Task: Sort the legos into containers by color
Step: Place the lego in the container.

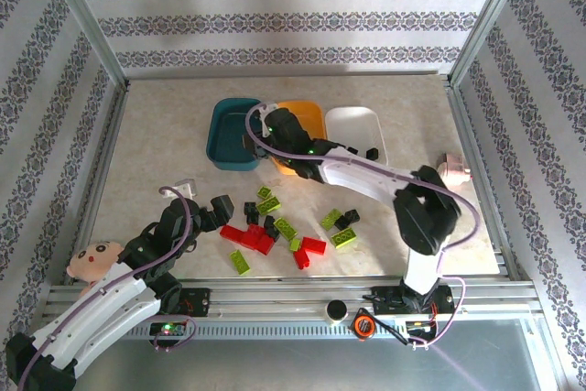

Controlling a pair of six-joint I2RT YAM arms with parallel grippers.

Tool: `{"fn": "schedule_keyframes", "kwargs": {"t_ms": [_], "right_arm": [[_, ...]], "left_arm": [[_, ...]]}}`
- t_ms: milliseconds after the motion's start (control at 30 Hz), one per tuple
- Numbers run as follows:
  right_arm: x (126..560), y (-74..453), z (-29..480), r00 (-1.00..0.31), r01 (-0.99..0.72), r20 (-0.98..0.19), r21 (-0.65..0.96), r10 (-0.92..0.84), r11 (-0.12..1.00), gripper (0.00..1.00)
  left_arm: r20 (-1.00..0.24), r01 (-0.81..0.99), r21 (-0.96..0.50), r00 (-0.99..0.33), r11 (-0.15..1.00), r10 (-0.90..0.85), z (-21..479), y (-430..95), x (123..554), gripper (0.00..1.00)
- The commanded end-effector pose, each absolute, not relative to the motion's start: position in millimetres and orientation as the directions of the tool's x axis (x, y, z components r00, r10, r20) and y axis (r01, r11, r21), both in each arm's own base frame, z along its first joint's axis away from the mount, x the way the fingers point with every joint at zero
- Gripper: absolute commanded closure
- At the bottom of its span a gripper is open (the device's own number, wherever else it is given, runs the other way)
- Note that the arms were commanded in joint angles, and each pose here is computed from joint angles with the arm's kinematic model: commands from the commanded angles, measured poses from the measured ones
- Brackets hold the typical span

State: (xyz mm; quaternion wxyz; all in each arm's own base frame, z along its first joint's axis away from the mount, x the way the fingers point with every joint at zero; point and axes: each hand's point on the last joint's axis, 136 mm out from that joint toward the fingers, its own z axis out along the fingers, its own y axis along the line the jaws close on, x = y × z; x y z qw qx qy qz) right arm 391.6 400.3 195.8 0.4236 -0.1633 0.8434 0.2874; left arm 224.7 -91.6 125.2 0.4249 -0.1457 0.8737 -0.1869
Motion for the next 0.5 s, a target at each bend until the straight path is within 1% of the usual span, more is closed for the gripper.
{"fn": "schedule_keyframes", "kwargs": {"t_ms": [0,167,233,300,367,400,467], "right_arm": [[425,424,205,-0.533,-0.547,-0.846,0.361,0.019,0.755,0.75],[458,439,181,-0.566,-0.502,-0.822,0.398,0.056,0.768,0.73],[467,439,170,-0.585,-0.476,-0.808,0.41,0.068,0.778,0.68],[471,441,162,-0.602,-0.466,-0.795,0.425,0.074,0.776,0.59],[473,444,162,-0.608,-0.472,-0.79,0.437,0.076,0.765,0.43],[472,444,163,-0.611,-0.472,-0.788,0.439,0.076,0.765,0.38],[471,442,170,-0.604,-0.47,-0.793,0.439,0.084,0.766,0.33]], "left_arm": [[-0.667,-0.11,-0.452,-0.617,0.885,-0.417,123,-90,220,0.0],[-0.643,-0.12,-0.445,-0.647,0.887,-0.41,114,-90,214,0.0],[-0.635,-0.121,-0.441,-0.658,0.889,-0.405,110,-90,211,0.0],[-0.629,-0.112,-0.44,-0.669,0.891,-0.395,108,-92,210,0.0],[-0.626,-0.1,-0.443,-0.677,0.891,-0.387,105,-94,209,0.0],[-0.625,-0.091,-0.445,-0.681,0.891,-0.381,105,-96,209,0.0],[-0.623,-0.08,-0.448,-0.687,0.89,-0.375,104,-99,209,0.0]]}}
